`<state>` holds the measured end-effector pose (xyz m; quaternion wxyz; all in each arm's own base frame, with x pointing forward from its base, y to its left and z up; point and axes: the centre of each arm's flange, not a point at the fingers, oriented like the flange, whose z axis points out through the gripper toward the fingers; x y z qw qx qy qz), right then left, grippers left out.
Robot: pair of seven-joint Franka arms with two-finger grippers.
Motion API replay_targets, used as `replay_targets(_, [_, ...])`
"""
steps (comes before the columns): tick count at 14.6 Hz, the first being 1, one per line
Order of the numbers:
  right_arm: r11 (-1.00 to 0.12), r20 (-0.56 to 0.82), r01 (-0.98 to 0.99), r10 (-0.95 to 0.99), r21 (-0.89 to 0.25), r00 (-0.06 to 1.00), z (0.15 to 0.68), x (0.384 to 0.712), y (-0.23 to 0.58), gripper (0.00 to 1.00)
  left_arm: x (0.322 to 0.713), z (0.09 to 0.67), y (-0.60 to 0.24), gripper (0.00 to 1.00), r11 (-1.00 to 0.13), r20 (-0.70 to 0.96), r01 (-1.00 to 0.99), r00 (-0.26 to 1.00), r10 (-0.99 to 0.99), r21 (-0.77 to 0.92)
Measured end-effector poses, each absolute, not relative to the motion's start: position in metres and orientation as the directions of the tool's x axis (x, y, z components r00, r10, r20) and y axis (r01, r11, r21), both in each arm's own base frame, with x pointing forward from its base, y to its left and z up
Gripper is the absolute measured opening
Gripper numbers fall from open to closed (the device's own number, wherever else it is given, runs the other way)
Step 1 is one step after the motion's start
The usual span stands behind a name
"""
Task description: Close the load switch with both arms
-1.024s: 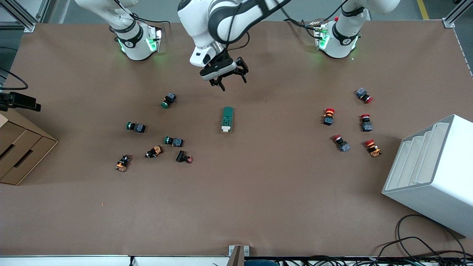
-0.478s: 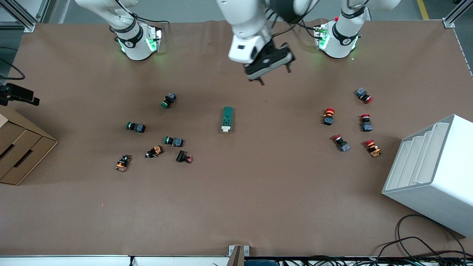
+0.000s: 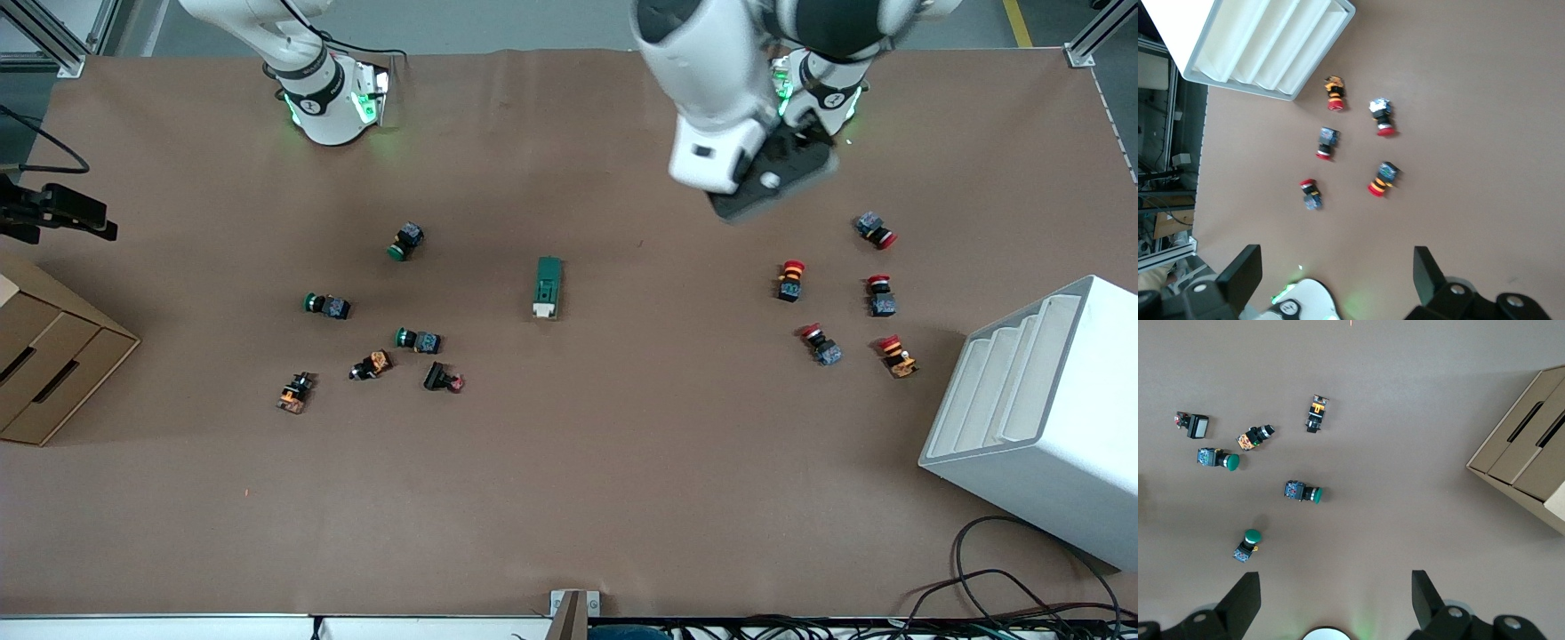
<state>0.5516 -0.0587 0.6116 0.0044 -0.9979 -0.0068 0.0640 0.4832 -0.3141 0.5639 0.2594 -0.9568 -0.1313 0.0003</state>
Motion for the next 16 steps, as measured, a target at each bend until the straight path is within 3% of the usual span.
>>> replay_targets(3, [-1.000, -0.129, -0.011, -0.011, -0.003, 0.992, 0.611, 0.554, -0.029, 1.00, 0.515, 0.596, -0.246, 1.00, -0.841, 0.043, 0.333, 0.936, 0.348, -0.426])
replay_targets(10, [-1.000, -0.113, -0.028, -0.028, -0.004, 0.993, 0.625, 0.550, -0.036, 1.00, 0.534, 0.640, -0.123, 1.00, -0.904, -0.161, 0.395, 0.893, 0.420, -0.166])
replay_targets(16, [-0.999, -0.127, -0.043, -0.042, -0.005, 0.991, 0.625, 0.546, -0.046, 1.00, 0.540, 0.646, -0.089, 1.00, -0.969, -0.189, 0.234, 0.951, 0.246, -0.085])
